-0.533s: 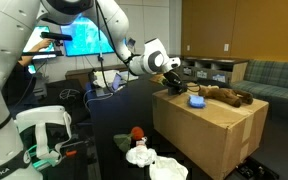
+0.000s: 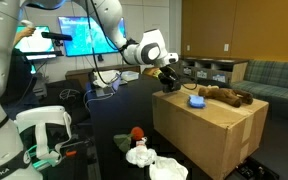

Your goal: Pick up the objects that were on the table and put them on top of the box. Pick up the objects that were on top of the box and put them on the table.

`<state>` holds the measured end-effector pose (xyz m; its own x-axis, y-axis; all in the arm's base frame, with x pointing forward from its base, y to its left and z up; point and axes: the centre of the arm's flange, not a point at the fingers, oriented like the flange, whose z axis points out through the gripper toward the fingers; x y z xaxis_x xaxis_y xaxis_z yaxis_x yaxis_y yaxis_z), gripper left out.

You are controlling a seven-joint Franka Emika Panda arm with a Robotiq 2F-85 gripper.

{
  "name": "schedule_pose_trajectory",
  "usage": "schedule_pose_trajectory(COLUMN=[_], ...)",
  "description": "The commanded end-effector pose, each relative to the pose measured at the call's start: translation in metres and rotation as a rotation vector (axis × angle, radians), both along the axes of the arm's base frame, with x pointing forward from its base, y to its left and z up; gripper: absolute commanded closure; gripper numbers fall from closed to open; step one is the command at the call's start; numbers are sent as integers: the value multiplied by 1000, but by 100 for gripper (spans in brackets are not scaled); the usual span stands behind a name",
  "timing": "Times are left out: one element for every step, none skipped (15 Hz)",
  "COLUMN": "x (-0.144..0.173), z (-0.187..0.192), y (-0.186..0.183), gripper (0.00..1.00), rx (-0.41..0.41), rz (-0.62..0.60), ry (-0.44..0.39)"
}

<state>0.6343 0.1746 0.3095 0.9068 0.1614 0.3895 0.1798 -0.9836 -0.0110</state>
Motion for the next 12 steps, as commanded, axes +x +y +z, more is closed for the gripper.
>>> schedule_pose_trajectory(x=[-49,-60,-72,-84,-97,-109,-122,-134,-142,-151,-160,-167], z=[51,57,62,61,59,56,48,37,27,14,-3,-15], y=[-31,-37,-43,-48,-53,-58,-62,-64,-73,-74,-73,-72], gripper=[92,92,92,92,92,92,92,92,92,92,92,92], rx=[27,30,32,34,37,41,45,52,51,50,38,34], rz=[47,53,62,74,85,93,103,116,119,128,134,148], ry=[50,69,89,114,143,171,200,231,249,264,273,296])
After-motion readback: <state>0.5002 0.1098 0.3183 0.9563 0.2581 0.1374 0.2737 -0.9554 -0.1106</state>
